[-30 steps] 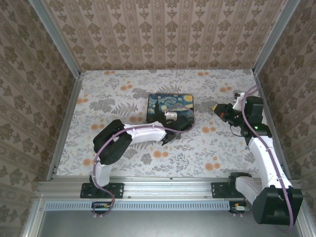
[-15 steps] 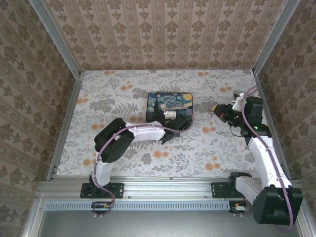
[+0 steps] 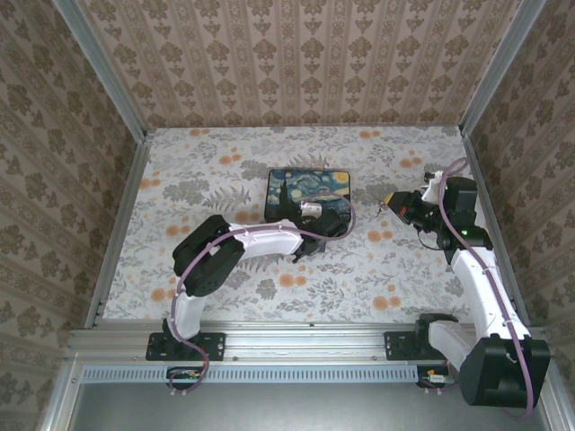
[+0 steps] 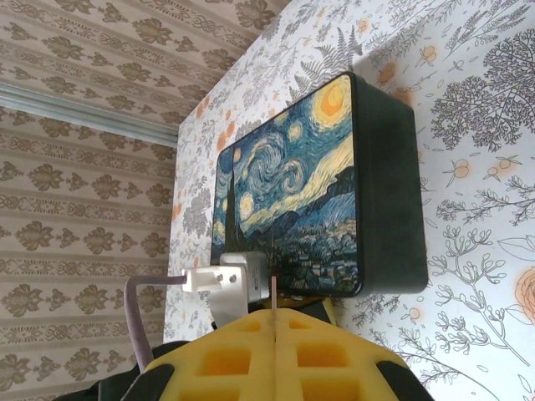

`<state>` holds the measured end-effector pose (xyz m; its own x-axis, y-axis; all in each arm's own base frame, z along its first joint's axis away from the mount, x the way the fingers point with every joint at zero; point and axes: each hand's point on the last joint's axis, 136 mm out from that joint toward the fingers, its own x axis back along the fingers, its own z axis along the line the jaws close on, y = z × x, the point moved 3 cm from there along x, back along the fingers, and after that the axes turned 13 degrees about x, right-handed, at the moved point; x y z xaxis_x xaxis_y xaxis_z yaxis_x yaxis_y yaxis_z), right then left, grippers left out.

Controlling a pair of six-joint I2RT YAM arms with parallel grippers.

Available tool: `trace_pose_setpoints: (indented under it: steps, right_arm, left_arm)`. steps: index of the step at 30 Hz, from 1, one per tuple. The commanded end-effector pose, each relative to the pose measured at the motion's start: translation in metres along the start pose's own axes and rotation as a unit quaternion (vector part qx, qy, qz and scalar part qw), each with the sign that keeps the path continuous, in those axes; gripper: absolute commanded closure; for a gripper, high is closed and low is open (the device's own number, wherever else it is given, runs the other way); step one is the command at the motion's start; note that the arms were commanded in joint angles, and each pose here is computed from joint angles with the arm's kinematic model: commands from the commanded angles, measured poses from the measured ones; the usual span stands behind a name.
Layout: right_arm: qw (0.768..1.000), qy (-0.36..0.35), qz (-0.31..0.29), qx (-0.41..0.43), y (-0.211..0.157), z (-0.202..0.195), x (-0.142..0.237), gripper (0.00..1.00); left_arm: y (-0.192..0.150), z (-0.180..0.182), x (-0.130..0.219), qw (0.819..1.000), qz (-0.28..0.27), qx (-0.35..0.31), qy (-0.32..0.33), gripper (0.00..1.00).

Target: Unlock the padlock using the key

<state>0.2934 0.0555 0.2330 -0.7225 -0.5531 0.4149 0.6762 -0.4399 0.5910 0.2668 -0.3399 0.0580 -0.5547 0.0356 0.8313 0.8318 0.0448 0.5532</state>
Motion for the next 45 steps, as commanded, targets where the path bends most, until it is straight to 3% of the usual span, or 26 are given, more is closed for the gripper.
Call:
trace_pose_setpoints:
  steps: [1, 10, 15, 23, 33, 45]
  right_arm:
    - [1.000, 0.009, -0.002, 0.007, 0.002, 0.002, 0.000, 1.00]
    - [0.999, 0.006, -0.019, 0.035, 0.020, 0.013, 0.005, 1.00]
    - [0.999, 0.007, -0.032, 0.043, 0.027, 0.016, 0.006, 1.00]
    - [0.998, 0.016, -0.034, 0.046, 0.026, 0.021, 0.010, 1.00]
    - [0.998, 0.027, -0.030, 0.042, 0.023, 0.024, 0.010, 1.00]
    - [0.998, 0.034, -0.019, 0.044, 0.017, 0.024, 0.007, 1.00]
  left_arm:
    - [0.000, 0.008, 0.048, 0.999, 0.032, -0.034, 0.003, 0.76]
    - [0.007, 0.042, 0.141, 0.994, 0.111, -0.025, -0.005, 0.76]
    - [0.015, 0.043, 0.172, 0.987, 0.157, -0.009, -0.019, 0.77]
    - [0.009, 0.045, 0.185, 0.957, 0.285, 0.062, -0.017, 0.77]
    - [0.025, 0.039, 0.188, 0.940, 0.339, 0.018, 0.019, 0.74]
    - [0.078, 0.019, 0.169, 0.951, 0.308, 0.010, -0.015, 0.60]
